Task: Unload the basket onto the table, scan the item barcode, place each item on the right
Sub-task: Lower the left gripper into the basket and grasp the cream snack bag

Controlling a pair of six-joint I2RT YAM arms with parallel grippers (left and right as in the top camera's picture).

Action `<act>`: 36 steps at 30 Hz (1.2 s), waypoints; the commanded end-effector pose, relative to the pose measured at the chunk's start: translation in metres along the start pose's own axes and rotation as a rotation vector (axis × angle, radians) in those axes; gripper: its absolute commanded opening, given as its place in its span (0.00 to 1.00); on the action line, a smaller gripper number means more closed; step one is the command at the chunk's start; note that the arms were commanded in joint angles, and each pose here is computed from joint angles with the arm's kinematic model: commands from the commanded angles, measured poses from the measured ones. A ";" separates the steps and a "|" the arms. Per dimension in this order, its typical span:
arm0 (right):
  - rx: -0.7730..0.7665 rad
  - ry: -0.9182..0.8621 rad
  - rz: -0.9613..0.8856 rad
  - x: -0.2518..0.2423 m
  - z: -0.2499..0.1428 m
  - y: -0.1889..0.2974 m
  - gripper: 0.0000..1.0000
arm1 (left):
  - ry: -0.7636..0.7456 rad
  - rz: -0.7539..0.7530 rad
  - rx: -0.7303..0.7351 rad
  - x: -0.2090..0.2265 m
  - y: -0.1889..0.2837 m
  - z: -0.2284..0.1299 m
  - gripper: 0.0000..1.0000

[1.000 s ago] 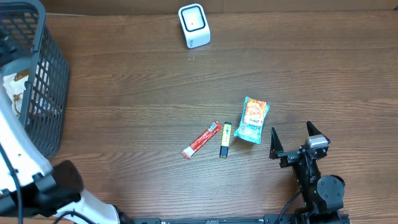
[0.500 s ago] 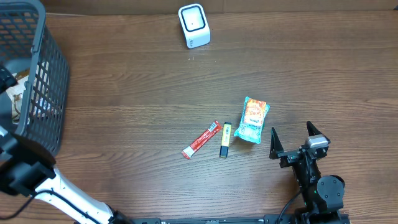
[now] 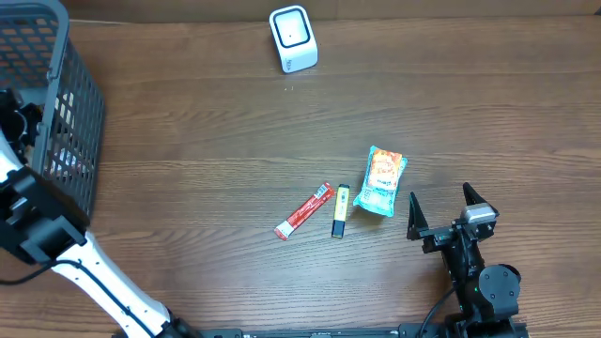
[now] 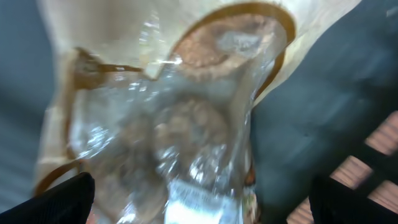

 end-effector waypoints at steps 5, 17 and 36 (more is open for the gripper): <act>-0.009 0.005 -0.014 -0.002 -0.001 0.000 1.00 | -0.054 0.056 0.157 -0.010 -0.059 -0.005 1.00; -0.009 0.005 -0.014 -0.002 -0.001 0.000 1.00 | -0.003 0.067 0.288 -0.006 -0.088 -0.021 0.04; -0.009 0.005 -0.014 -0.002 -0.001 0.000 1.00 | 0.125 0.118 -0.294 -0.020 0.149 -0.010 0.04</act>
Point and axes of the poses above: each gripper's point midway between its finger pads, its own y axis back along the fingers, its own x axis along the line the jaws close on, z = x × y, the point moved 9 cm from there along y, back along the fingers, and after that the axes turned 15 degrees about -y, right-handed, at the moved point
